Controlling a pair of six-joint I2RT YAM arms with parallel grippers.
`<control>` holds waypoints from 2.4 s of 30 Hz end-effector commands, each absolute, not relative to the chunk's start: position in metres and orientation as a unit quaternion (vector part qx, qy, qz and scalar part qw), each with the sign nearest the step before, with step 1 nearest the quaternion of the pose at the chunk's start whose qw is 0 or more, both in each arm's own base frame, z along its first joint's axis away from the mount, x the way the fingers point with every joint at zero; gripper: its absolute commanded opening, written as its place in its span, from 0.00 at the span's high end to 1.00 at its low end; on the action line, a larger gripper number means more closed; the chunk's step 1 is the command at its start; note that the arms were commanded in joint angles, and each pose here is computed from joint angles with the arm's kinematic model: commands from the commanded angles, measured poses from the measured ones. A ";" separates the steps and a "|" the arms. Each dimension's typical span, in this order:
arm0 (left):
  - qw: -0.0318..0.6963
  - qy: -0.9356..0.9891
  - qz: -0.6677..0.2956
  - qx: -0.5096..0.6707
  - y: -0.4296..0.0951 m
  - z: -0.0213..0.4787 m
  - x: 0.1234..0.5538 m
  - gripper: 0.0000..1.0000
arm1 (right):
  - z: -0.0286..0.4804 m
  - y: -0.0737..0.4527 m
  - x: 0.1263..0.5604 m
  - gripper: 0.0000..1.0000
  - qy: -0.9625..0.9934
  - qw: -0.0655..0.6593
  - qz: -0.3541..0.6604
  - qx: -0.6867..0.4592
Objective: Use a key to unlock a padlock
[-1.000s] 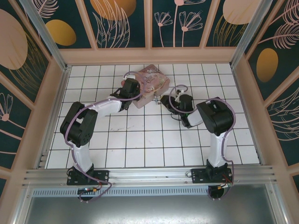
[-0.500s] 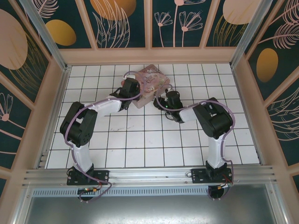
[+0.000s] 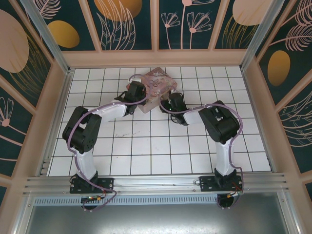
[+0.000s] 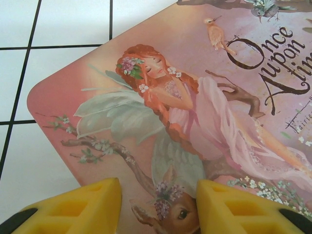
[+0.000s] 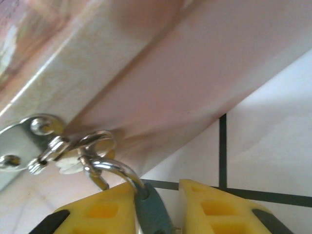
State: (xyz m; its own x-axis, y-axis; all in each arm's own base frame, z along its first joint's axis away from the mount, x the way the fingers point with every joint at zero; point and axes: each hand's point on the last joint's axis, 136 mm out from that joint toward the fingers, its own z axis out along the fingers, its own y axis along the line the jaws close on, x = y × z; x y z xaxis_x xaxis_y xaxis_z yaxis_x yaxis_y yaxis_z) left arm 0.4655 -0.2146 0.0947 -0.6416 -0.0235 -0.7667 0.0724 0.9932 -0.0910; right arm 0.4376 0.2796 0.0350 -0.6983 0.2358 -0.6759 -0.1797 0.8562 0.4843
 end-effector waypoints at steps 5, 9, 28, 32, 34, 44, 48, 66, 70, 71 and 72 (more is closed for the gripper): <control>0.247 0.967 -0.026 0.051 -0.197 -0.008 0.404 0.54 | 0.020 0.272 0.427 0.90 0.893 0.374 0.251 0.007; 0.246 0.968 -0.027 0.051 -0.198 -0.009 0.404 0.54 | 0.025 0.277 0.419 0.78 0.883 0.370 0.288 -0.002; 0.245 0.968 -0.025 0.054 -0.197 -0.011 0.403 0.54 | 0.040 0.256 0.422 0.82 0.821 0.350 0.448 0.058; 0.245 0.968 -0.026 0.053 -0.197 -0.011 0.403 0.54 | 0.045 0.258 0.425 0.93 0.816 0.350 0.455 0.058; 0.245 0.968 -0.027 0.053 -0.198 -0.011 0.404 0.54 | 0.047 0.259 0.426 1.00 0.814 0.351 0.459 0.058; 0.241 0.969 -0.027 0.056 -0.199 -0.014 0.402 0.55 | 0.061 0.260 0.427 1.00 0.794 0.353 0.488 0.084; 0.239 0.969 -0.029 0.056 -0.199 -0.015 0.403 0.56 | 0.072 0.260 0.430 1.00 0.773 0.357 0.511 0.120; 0.234 0.970 -0.036 0.056 -0.201 -0.019 0.399 0.59 | 0.074 0.267 0.437 1.00 0.720 0.367 0.513 0.291; 0.233 0.970 -0.036 0.056 -0.200 -0.020 0.397 0.59 | 0.078 0.271 0.435 1.00 0.699 0.368 0.530 0.307; 0.233 0.970 -0.036 0.056 -0.200 -0.021 0.397 0.59 | 0.079 0.268 0.437 1.00 0.691 0.374 0.531 0.317; 0.232 0.970 -0.035 0.057 -0.200 -0.021 0.397 0.59 | 0.081 0.267 0.439 1.00 0.685 0.377 0.535 0.321</control>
